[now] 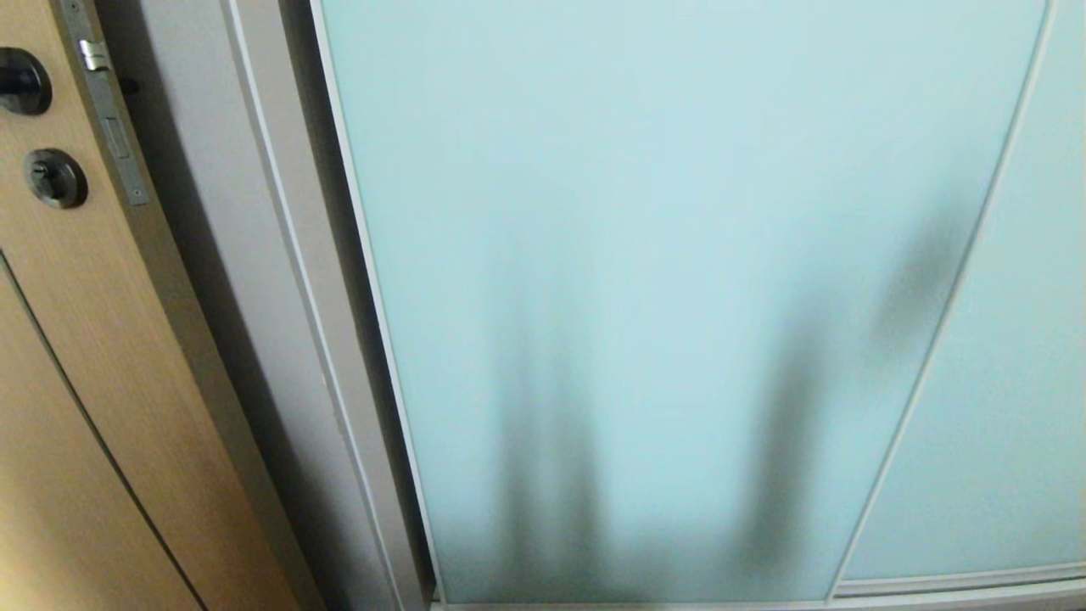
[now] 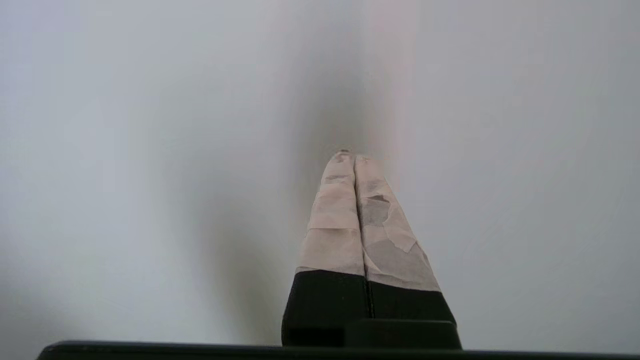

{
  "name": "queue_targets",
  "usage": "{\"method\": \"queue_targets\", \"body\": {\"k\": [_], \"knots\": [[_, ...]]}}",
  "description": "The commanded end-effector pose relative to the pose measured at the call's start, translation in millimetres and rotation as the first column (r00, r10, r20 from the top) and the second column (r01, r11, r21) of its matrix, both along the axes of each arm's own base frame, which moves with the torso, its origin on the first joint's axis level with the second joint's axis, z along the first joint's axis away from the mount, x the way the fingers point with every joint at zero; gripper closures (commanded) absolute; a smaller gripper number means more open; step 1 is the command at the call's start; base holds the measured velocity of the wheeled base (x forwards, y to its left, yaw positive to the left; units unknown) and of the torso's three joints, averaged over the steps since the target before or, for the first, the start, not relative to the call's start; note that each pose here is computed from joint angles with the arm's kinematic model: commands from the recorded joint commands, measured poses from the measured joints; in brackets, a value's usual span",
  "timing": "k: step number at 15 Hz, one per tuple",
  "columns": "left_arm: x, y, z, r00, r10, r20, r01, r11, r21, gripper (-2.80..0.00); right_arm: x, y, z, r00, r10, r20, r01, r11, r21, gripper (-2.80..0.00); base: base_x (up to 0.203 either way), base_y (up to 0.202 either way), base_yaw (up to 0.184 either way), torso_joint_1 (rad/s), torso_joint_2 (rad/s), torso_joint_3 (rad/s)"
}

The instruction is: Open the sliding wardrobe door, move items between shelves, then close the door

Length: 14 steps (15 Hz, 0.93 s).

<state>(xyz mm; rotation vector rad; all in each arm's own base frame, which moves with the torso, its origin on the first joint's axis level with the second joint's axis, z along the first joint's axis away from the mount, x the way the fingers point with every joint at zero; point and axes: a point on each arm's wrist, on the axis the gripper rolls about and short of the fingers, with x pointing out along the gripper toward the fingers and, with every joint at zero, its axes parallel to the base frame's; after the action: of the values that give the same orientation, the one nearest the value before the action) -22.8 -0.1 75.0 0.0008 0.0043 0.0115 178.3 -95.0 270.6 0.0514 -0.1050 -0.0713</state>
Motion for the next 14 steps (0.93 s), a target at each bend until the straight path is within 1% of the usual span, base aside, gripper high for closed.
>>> {"method": "queue_targets", "body": {"k": [1, 3, 4, 6, 8, 10, 12, 14], "knots": [[0, 0, 0, 1.000, 0.001, -0.003, -0.001, 1.000, 0.000, 0.00, -48, 58, -25, 0.988, 0.153, 0.012, -0.152, 0.984, -0.096, 0.00, 0.000, 0.000, 0.000, 0.000, 0.00, 0.000], [0, 0, 0, 1.000, 0.001, -0.003, -0.001, 1.000, 0.001, 0.00, -82, 84, -59, 0.972, 0.233, -0.010, -0.232, 0.961, -0.152, 0.00, 0.000, 0.000, 0.000, 0.000, 0.00, 0.000], [0, 0, 0, 1.000, 0.001, -0.003, -0.001, 1.000, 0.000, 0.00, -98, 90, -76, 0.968, 0.249, -0.019, -0.249, 0.955, -0.163, 0.00, 0.000, 0.000, 0.000, 0.000, 0.00, 0.000], [0, 0, 0, 1.000, 0.001, -0.003, -0.001, 1.000, 0.001, 0.00, -129, 97, -115, 0.966, 0.256, -0.039, -0.259, 0.951, -0.170, 0.00, 0.000, 0.000, 0.000, 0.000, 0.00, 0.000], [0, 0, 0, 1.000, 0.001, -0.003, -0.001, 1.000, -0.001, 0.00, -151, 99, -132, 0.968, 0.251, -0.031, -0.252, 0.952, -0.174, 0.00, 0.000, 0.000, 0.000, 0.000, 0.00, 0.000], [0, 0, 0, 1.000, 0.001, -0.002, -0.001, 1.000, 0.001, 0.00, -169, 99, -151, 0.969, 0.237, -0.065, -0.244, 0.957, -0.159, 0.00, 0.000, 0.000, 0.000, 0.000, 0.00, 0.000], [0, 0, 0, 1.000, 0.001, -0.003, -0.001, 1.000, 0.000, 0.00, -184, 99, -171, 0.965, 0.230, -0.124, -0.245, 0.960, -0.134, 0.00, 0.000, 0.000, 0.000, 0.000, 0.00, 0.000], [0, 0, 0, 1.000, 0.001, -0.003, -0.001, 1.000, 0.001, 0.00, -196, 99, -180, 0.966, 0.224, -0.130, -0.237, 0.966, -0.099, 0.00, 0.000, 0.000, 0.000, 0.000, 0.00, 0.000]]}}
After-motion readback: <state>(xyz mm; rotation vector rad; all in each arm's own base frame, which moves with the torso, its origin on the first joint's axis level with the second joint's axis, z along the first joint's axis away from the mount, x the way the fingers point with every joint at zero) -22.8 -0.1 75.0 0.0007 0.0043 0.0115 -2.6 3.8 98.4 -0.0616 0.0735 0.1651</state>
